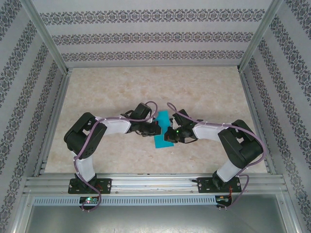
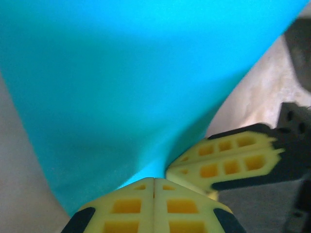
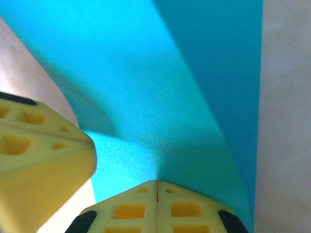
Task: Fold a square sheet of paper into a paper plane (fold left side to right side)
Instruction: Hold the square sheet of paper at the center of the table, then first fold the square sheet of paper in half at the center of the table.
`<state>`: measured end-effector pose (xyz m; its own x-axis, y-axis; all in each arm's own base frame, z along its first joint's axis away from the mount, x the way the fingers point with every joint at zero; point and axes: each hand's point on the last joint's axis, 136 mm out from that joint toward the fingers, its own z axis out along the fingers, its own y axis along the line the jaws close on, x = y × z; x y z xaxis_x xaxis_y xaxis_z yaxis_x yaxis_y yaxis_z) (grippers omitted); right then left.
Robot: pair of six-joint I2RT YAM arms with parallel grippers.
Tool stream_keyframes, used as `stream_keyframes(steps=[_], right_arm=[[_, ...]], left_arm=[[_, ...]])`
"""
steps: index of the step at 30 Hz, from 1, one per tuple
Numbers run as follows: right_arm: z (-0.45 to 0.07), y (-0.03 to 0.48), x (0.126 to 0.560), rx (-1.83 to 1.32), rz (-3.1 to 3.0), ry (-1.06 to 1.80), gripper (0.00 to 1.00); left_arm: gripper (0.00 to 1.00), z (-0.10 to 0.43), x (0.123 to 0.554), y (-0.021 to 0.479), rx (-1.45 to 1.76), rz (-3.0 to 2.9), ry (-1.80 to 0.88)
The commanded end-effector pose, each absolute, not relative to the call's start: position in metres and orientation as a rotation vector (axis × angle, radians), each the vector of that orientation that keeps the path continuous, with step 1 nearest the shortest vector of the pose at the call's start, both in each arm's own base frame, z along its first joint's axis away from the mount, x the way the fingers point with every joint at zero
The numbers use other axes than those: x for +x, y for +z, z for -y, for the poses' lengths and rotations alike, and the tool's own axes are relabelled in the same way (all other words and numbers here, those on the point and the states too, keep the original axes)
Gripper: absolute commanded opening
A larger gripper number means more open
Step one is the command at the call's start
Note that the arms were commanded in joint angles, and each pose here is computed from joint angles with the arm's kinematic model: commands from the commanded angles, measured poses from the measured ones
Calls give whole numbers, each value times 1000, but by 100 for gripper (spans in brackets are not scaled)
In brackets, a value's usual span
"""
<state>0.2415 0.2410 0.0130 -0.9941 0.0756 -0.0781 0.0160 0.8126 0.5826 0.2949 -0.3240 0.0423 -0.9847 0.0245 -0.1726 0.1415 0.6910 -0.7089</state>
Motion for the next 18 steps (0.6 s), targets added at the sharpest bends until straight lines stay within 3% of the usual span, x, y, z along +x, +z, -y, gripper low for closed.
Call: stream_keyframes(steps=[1, 18], right_arm=[[-207, -22, 219, 109, -3047, 661, 0], [-197, -31, 215, 90, -3085, 563, 0]], left_arm=[[0, 322, 312, 40, 127, -2721, -1151], [0, 286, 326, -6, -26, -2795, -960]])
